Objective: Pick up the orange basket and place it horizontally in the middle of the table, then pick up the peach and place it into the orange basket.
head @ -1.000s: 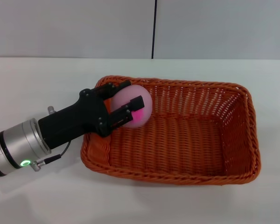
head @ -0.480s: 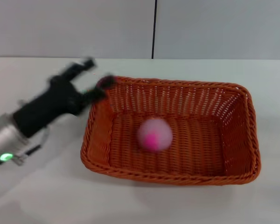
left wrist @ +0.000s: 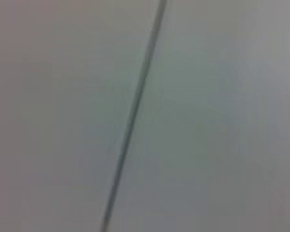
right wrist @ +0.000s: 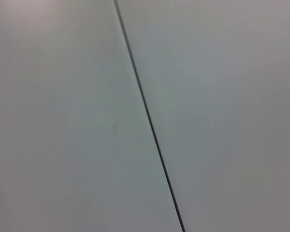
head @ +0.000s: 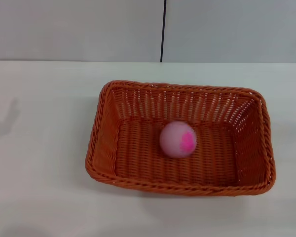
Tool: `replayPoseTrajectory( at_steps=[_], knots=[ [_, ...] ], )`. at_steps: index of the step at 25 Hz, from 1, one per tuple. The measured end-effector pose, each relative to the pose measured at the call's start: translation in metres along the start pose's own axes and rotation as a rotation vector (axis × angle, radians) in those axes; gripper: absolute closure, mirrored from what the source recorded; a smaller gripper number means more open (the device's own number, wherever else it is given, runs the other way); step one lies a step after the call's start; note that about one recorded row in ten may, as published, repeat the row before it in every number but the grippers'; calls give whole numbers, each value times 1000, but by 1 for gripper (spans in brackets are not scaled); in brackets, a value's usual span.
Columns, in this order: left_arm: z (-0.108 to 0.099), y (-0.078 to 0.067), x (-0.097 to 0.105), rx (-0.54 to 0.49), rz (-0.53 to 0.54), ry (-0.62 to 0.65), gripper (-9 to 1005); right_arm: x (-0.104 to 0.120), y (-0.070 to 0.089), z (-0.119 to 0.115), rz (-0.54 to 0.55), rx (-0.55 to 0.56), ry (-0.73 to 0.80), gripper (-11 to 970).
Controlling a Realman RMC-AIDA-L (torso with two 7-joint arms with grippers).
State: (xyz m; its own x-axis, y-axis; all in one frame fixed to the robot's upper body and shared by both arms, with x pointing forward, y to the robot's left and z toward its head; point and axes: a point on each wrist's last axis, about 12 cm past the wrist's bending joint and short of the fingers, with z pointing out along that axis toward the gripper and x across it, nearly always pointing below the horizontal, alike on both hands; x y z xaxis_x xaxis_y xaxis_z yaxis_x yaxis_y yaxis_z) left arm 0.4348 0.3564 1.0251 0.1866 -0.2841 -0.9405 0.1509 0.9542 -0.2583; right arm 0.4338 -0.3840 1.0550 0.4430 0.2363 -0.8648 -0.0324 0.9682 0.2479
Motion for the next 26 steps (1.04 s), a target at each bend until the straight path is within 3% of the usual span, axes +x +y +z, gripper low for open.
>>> replayPoseTrajectory(
  at_steps=[4,10,17,26],
  knots=[
    [-15,13,-5,-68,73,-8,162,13,11,-11,25,40,37,359],
    [-30,23,-10,-180,170,-36,162,22,22,-22,-52,68,71,359],
    [-46,13,-6,-209,118,-65,163,21,21,-20,-102,66,70,359],
    [-51,-1,1,-239,58,-93,163,15,13,-14,-148,57,46,359]
  ],
)
